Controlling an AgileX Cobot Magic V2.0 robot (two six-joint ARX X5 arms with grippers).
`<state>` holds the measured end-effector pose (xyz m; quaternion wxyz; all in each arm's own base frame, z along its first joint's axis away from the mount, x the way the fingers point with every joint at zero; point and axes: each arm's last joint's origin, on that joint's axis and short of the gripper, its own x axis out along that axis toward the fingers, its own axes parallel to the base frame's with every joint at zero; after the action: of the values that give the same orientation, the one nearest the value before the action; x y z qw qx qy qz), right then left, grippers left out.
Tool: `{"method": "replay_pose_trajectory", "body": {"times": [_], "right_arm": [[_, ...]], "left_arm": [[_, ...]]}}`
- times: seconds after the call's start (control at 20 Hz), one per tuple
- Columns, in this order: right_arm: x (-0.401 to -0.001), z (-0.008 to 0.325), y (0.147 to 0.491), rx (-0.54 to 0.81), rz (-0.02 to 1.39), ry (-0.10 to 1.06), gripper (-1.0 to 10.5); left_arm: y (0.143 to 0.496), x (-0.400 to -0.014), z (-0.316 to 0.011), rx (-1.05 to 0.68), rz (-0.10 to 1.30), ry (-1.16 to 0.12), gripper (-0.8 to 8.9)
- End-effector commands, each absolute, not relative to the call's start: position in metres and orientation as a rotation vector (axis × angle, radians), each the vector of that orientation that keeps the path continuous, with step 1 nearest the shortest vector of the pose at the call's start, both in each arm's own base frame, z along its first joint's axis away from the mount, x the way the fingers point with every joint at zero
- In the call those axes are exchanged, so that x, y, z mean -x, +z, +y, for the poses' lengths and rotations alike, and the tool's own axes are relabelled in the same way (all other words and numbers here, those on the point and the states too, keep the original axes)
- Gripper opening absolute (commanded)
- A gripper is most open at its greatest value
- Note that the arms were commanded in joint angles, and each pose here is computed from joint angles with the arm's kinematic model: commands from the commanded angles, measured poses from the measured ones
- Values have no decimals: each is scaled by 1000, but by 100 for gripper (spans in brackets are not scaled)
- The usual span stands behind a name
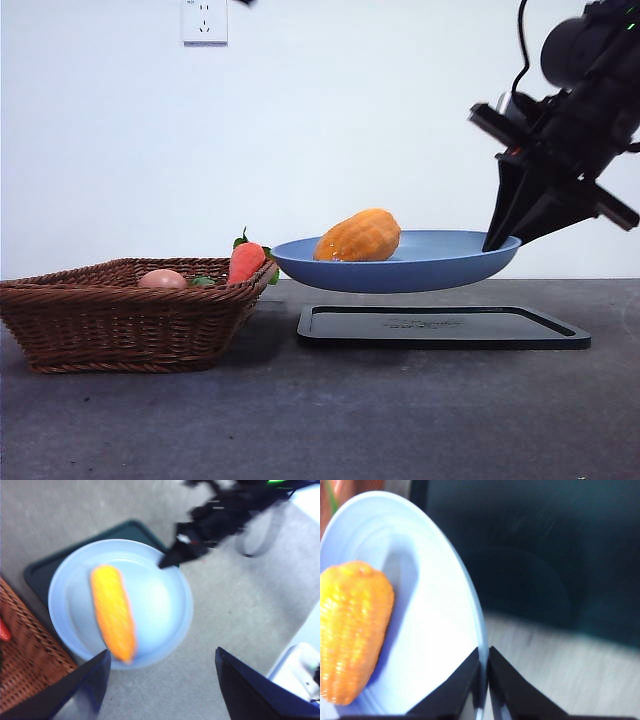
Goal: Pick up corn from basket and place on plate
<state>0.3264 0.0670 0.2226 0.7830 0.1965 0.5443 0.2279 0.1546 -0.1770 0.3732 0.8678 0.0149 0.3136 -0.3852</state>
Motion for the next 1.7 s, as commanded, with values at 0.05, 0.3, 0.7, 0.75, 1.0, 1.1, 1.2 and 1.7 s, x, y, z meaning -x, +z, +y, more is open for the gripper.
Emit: {"method": "replay_pose_trajectory", "body": {"times": [0.05, 0.3, 0.7, 0.75, 1.0, 1.1, 1.2, 1.7], "right_arm": [[-354, 65, 217, -442, 1171, 472, 4], [-397, 52, 200, -450, 1170, 409, 4], [-414, 37, 168, -444, 1219, 387, 4], [-414, 37, 168, -442, 1218, 389, 7], [-413, 37, 169, -442, 1217, 390, 211], [-412, 35, 175, -445, 1206, 394, 222], [-408, 29, 188, -442, 1198, 396, 222], [-308, 44, 313, -240, 1180, 553, 221]], "left_arm": [[385, -146, -171, -33, 611, -818, 342], [395, -136, -159, -12, 562, -825, 340], [396, -135, -158, -5, 559, -825, 339], [396, -135, -158, -5, 559, -824, 339], [396, -134, -157, -9, 566, -823, 339], [395, -134, -157, -11, 571, -822, 339], [394, -134, -157, -16, 581, -820, 339], [393, -134, -156, -34, 589, -821, 334]]}}
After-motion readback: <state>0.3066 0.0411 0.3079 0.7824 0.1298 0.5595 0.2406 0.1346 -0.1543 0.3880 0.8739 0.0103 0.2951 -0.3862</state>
